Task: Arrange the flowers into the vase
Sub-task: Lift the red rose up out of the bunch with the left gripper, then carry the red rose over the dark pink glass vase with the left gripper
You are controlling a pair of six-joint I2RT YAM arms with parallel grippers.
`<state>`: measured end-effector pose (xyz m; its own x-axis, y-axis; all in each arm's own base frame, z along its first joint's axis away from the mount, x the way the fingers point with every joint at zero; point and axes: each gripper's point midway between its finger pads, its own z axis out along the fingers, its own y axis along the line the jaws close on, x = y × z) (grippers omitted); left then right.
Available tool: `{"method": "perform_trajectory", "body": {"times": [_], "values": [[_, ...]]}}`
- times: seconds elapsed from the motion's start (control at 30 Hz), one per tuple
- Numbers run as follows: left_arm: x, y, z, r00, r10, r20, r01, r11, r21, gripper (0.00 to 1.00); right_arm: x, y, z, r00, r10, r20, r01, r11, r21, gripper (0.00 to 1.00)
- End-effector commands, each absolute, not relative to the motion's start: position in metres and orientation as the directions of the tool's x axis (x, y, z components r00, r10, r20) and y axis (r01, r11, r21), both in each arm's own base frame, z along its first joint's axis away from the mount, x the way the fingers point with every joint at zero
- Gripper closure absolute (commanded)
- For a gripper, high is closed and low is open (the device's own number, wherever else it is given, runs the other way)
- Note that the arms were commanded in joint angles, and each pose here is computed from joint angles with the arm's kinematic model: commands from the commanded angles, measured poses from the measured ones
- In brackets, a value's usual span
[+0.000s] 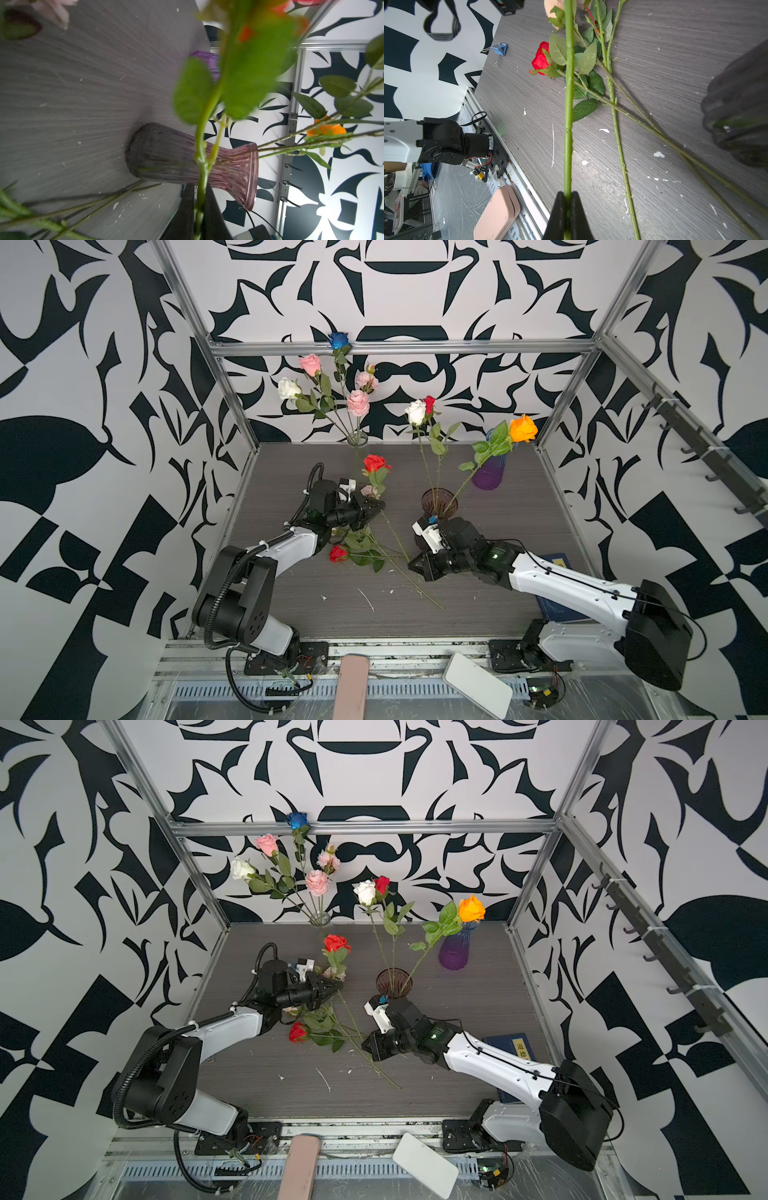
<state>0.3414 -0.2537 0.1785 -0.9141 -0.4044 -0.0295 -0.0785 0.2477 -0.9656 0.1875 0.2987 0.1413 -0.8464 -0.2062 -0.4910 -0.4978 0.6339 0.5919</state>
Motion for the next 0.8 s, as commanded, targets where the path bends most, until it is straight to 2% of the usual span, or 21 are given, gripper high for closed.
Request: {"method": "perform_trajectory", "body": {"times": [0.0,0.03,0.1,0.2,0.27,0.4,0.53,0.67,0.77], "values": [[0.343,-0.258,0.195,-0.920,-0.386,-0.069,-0.015,0.210,-0.978,1.00,0.197,0.306,0.165,-0.810,-0.172,-0.561,-0.535,0.608,0.586,1.00],[0.343,-0.258,0.198,-0.917,-0.393,-0.073,-0.010,0.206,-0.978,1.00,0.196,0.304,0.165,-0.807,-0.172,-0.564,-0.537,0.611,0.582,0.97],[0.346,-0.256,0.201,-0.907,-0.411,-0.089,0.001,0.209,-0.978,1.00,0.197,0.299,0.165,-0.805,-0.168,-0.569,-0.532,0.630,0.565,0.76],[0.354,-0.251,0.210,-0.882,-0.457,-0.115,0.020,0.209,-0.978,1.00,0.200,0.274,0.160,-0.798,-0.161,-0.581,-0.499,0.717,0.487,0.54],[0.359,-0.250,0.226,-0.867,-0.475,-0.148,0.057,0.200,-0.978,1.00,0.202,0.248,0.151,-0.794,-0.150,-0.589,-0.454,0.791,0.410,0.47],[0.362,-0.244,0.284,-0.813,-0.489,-0.316,0.232,0.225,-0.946,1.00,0.193,0.189,0.123,-0.829,-0.075,-0.554,-0.294,0.901,0.318,0.41],[0.353,-0.245,0.366,-0.674,-0.485,-0.557,0.473,0.296,-0.830,1.00,0.171,0.160,0.107,-0.855,-0.012,-0.519,-0.221,0.913,0.343,0.39],[0.328,-0.272,0.444,-0.490,-0.428,-0.759,0.680,0.357,-0.640,1.00,0.160,0.146,0.107,-0.838,-0.028,-0.545,-0.245,0.911,0.331,0.37],[0.294,-0.307,0.489,-0.269,-0.365,-0.891,0.832,0.377,-0.406,1.00,0.161,0.140,0.100,-0.816,-0.002,-0.578,-0.237,0.913,0.331,0.36]]}}
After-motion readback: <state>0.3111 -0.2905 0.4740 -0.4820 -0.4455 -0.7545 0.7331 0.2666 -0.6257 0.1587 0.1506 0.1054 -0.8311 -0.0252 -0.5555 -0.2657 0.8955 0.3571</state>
